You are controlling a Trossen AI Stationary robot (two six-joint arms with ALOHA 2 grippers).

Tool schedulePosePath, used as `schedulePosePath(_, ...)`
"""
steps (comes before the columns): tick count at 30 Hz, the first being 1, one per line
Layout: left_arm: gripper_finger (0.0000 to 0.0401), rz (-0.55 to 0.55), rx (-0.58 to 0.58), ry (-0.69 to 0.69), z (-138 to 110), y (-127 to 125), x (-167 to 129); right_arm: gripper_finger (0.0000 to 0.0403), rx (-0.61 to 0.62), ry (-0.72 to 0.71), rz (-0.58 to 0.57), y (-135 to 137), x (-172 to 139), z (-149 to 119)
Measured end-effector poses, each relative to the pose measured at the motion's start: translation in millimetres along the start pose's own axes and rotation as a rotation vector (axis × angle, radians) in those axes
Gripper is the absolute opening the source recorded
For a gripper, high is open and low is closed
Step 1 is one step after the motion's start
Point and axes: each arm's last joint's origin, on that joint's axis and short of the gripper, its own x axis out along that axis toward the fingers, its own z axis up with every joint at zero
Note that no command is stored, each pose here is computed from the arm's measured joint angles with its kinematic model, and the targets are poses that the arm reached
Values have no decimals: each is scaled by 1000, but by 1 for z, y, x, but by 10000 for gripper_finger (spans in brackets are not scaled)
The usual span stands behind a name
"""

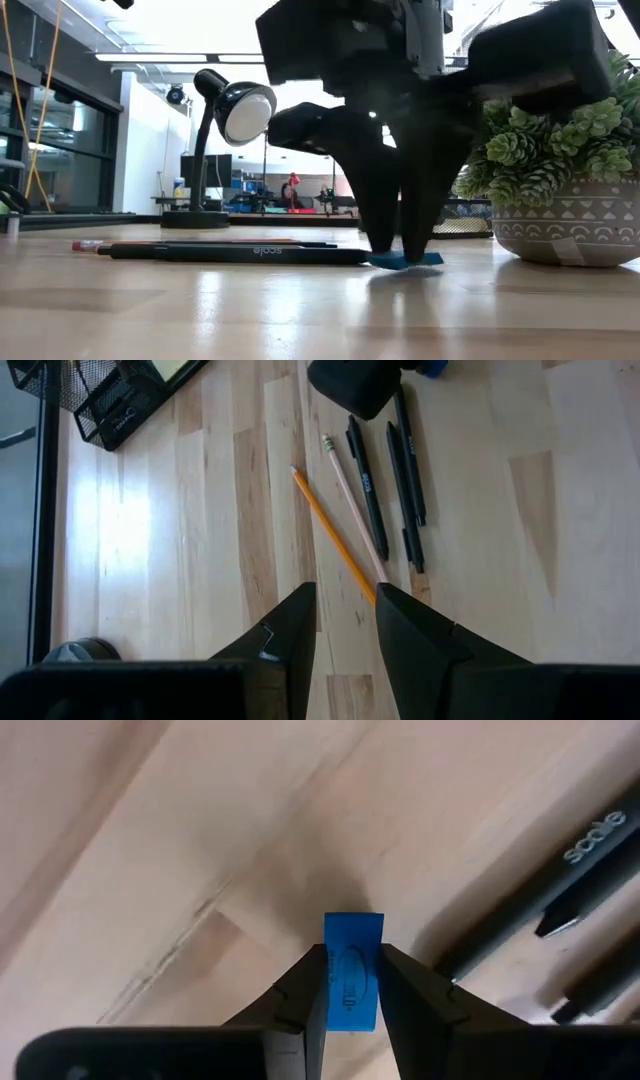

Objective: Pick and place office supplies into organizer
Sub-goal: Put the blue eraser into the desk organizer

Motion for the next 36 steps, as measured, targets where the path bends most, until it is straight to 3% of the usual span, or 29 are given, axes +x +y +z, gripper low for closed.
schedulePosePath(17, 95, 8, 17, 23, -2, 1, 0, 82, 43, -53, -17, -8, -33, 9)
schedulePosePath(28, 95, 12, 47, 49, -16, -11, -12, 82, 131, -23, -62, -39, -56, -4)
schedulePosePath(36, 95, 29, 17, 12, -27, -25, -24, 82, 188, 47, -131, -76, -65, -27)
